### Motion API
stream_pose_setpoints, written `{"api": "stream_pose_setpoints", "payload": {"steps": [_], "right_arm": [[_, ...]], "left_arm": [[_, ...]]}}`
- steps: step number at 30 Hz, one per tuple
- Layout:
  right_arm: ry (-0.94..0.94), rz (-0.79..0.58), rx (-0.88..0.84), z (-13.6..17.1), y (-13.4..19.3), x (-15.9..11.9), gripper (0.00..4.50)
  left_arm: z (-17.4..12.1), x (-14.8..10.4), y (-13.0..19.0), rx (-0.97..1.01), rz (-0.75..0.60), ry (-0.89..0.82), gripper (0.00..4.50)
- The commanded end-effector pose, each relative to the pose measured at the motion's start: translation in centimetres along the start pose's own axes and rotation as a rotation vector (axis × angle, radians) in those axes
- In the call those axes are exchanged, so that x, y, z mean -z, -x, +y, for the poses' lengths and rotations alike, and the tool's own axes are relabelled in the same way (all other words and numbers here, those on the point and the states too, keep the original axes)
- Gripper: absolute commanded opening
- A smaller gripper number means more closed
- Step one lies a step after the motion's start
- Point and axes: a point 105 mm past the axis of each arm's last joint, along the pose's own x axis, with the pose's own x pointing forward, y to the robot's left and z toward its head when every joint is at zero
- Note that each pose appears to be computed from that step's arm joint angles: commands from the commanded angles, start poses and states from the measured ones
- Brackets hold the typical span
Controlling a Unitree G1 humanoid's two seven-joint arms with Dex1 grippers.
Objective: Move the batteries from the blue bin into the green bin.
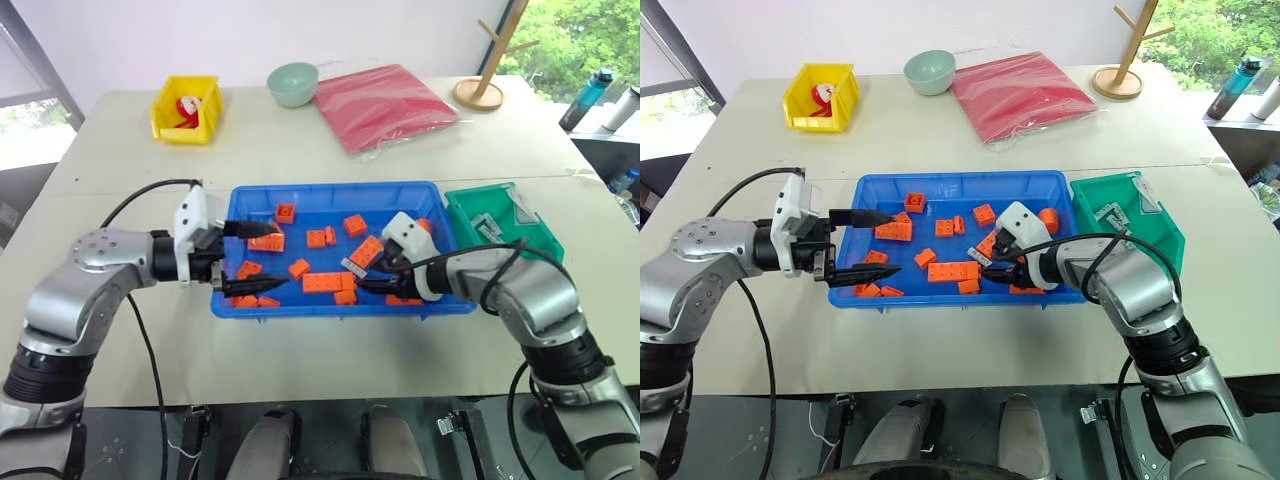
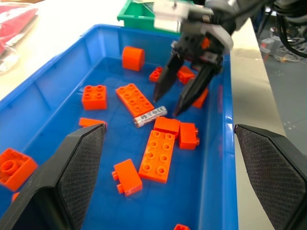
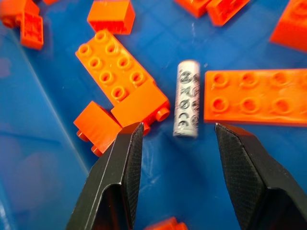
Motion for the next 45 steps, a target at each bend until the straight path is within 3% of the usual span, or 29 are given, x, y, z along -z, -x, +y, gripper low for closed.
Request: {"api": "stream_pose_setpoints", "payload": {"steps": [1, 9, 15, 22, 27, 31, 37, 39, 40, 41, 45], "right_arm": [[0.022, -0.030, 0.021, -0.4, -0.1, -0.6, 2.40], [0.050, -0.019, 0.047, -1.3, -1.7, 0.0, 2.40], [0.055, -0.056, 0.039, -0.9, -1.6, -0.8, 0.07], [-0.008, -0.189, 0.035, -0.7, 2.8, -4.4, 0.07], [-0.072, -0.293, 0.193, -3.9, 9.8, -6.4, 0.07], [-0.117, -0.293, 0.354, -7.1, 13.6, -4.5, 0.07], [-0.228, -0.256, 0.544, -10.8, 15.8, 0.3, 0.07], [-0.248, -0.248, 0.586, -11.7, 16.1, 1.4, 1.09], [-0.253, -0.249, 0.597, -11.9, 16.1, 1.8, 1.37], [-0.246, -0.253, 0.607, -12.1, 16.2, 1.8, 1.98], [-0.188, -0.269, 0.603, -12.1, 16.6, 1.3, 3.69]], "left_arm": [[0.0, -1.1, 0.6, -0.019, -0.016, -0.044, 4.50], [0.5, -1.7, 0.5, -0.027, -0.027, -0.060, 4.50], [0.8, -2.1, 0.3, -0.027, -0.030, -0.068, 4.50], [1.0, -1.7, 0.2, -0.025, -0.032, -0.058, 4.50], [1.1, -0.8, 0.5, -0.026, -0.015, -0.038, 4.50], [1.3, -0.3, 0.8, -0.033, -0.009, -0.027, 4.50], [1.9, -0.3, 0.9, -0.034, -0.006, -0.035, 4.50], [2.2, -0.4, 0.8, -0.034, -0.008, -0.039, 4.50], [2.3, -0.4, 0.8, -0.034, -0.008, -0.040, 4.50], [2.4, -0.5, 0.8, -0.034, -0.008, -0.041, 4.50], [2.6, -0.5, 1.0, -0.037, -0.009, -0.042, 4.50]]}}
